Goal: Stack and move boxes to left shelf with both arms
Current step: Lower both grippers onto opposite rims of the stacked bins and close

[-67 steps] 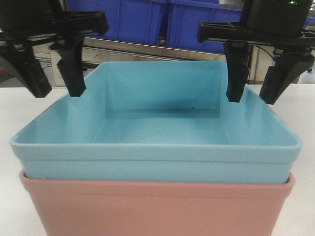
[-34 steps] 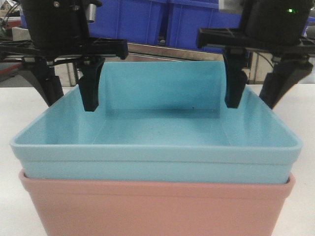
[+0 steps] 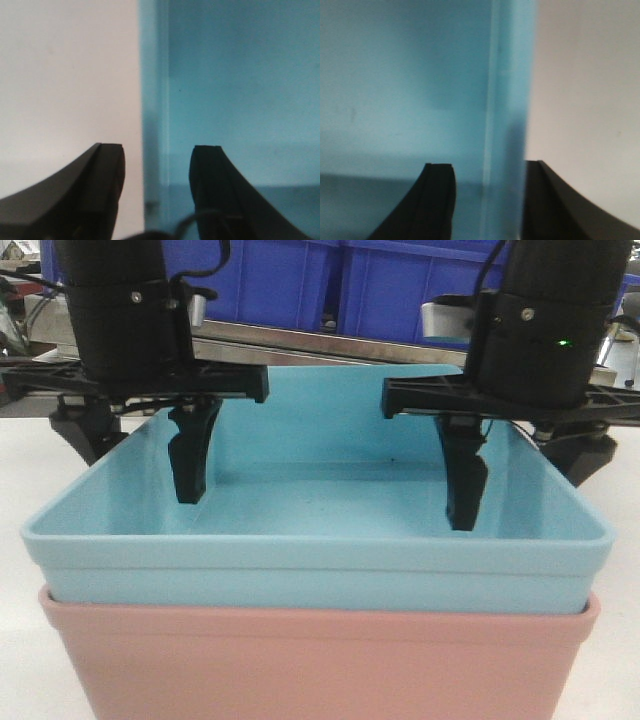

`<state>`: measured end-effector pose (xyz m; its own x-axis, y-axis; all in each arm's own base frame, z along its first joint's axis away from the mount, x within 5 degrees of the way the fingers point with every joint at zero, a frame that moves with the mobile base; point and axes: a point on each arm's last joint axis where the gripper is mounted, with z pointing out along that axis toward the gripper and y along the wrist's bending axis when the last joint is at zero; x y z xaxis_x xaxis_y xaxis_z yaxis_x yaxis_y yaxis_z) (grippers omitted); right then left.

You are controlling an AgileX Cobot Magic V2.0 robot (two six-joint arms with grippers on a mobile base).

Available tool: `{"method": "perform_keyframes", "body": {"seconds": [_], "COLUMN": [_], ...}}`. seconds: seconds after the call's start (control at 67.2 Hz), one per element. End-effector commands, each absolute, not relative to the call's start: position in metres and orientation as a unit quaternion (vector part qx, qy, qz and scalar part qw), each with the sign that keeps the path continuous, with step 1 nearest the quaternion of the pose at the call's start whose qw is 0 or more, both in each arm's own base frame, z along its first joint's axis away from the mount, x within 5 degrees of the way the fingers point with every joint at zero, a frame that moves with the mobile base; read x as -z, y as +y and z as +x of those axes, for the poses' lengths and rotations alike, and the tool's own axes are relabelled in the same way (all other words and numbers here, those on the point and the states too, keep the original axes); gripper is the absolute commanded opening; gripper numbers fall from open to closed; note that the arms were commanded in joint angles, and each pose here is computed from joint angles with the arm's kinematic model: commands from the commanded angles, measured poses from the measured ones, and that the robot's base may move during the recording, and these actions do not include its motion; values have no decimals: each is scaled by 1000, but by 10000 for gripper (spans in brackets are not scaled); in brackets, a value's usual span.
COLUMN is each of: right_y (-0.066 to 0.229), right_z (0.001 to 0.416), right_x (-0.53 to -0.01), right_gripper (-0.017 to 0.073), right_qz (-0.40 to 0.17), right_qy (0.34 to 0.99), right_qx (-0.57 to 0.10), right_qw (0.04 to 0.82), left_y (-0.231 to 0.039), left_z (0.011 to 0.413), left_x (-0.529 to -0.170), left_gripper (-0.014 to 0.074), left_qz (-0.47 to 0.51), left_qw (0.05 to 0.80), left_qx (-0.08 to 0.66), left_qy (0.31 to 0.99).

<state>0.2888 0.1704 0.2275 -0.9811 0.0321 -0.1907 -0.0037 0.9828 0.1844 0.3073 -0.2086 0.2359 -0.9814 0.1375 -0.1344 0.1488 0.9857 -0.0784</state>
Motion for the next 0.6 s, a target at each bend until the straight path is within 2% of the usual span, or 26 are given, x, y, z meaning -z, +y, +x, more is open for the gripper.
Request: {"method": "perform_keyframes", "body": {"seconds": [0.0,0.581], "right_y": [172,169], "right_z": [289,293], "right_x": [-249,-252], "right_gripper": [380,380], "right_qz": [11,18], "right_qy": [984,983], "right_qx": [-115,-100], "right_qw": [136,153], "left_y": [-211,-209], "left_z": [304,302], "left_x": [-260,-260], "left_gripper": [230,230], "left_qz": [68,67], "left_qw": [91,78], "left_qx": [66,60], "left_qy": [991,993]}}
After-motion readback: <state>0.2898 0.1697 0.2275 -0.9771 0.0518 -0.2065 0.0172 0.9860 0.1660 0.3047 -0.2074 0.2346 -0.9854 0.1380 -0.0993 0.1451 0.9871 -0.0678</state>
